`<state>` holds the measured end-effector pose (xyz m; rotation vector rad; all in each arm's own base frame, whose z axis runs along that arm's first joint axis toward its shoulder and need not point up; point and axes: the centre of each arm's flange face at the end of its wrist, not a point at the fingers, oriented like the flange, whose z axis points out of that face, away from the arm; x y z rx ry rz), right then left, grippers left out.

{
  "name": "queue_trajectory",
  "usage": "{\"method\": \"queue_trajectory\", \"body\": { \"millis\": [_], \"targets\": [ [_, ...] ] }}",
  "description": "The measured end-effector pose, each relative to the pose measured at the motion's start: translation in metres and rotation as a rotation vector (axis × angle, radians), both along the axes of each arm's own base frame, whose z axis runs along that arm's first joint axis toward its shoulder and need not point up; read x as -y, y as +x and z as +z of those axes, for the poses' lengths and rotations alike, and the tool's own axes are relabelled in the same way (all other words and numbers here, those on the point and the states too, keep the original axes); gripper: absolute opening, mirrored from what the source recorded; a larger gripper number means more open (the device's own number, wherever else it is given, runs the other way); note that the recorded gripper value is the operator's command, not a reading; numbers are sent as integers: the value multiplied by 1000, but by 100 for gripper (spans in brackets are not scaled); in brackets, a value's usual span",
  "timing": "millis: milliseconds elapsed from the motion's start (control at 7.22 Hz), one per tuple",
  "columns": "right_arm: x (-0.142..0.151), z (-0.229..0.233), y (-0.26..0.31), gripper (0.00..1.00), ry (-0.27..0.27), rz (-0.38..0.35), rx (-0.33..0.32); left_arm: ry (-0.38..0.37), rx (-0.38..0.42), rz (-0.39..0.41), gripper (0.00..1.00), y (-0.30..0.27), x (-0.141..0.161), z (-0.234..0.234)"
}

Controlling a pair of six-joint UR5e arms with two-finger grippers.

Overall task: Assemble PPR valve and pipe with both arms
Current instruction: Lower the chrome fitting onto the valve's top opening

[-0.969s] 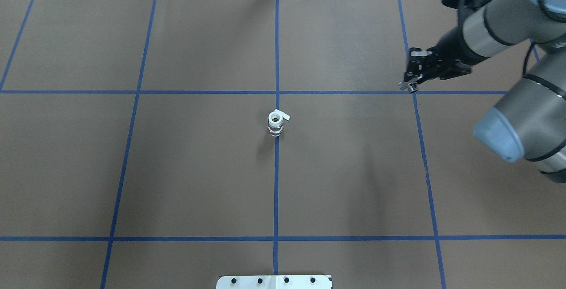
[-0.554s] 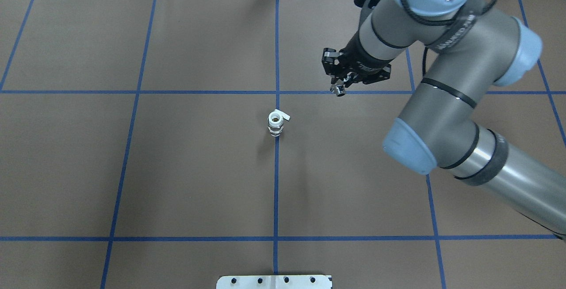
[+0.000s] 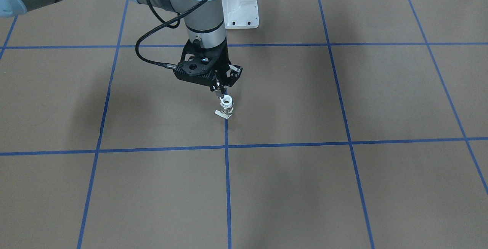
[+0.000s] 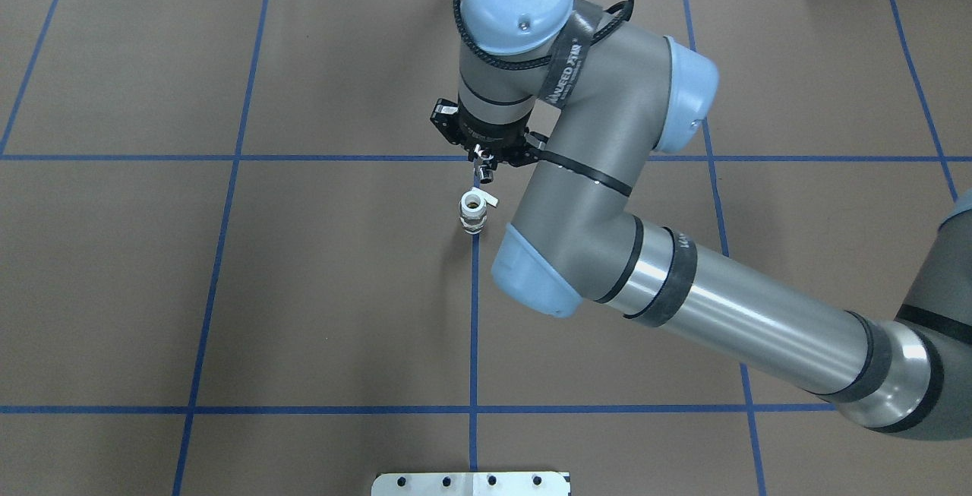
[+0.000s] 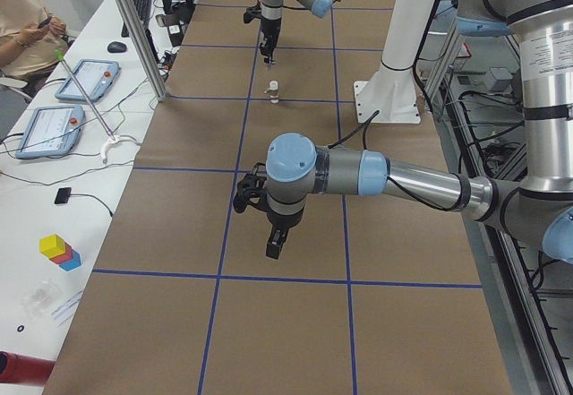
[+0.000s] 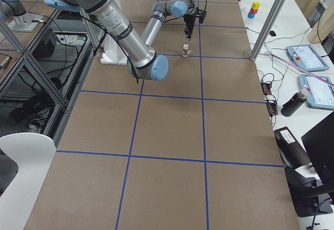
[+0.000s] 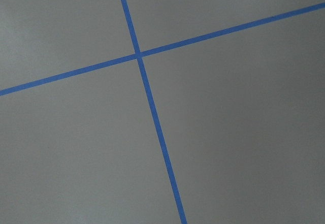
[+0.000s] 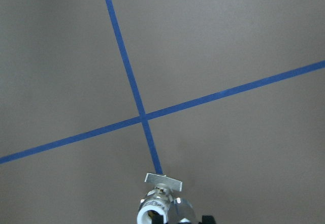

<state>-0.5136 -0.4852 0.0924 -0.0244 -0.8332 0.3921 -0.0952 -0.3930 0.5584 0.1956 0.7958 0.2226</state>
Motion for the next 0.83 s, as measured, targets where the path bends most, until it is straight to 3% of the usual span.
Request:
{"method": "queue_trajectory", "body": {
  "millis": [277, 831],
  "targets": [
    [-7, 5, -27, 0, -6, 13, -41, 3, 0, 1, 100, 0, 0, -1],
    [-18, 13, -43, 0, -10, -4, -62, 3, 0, 1, 100, 1, 0, -1]
  ]
}}
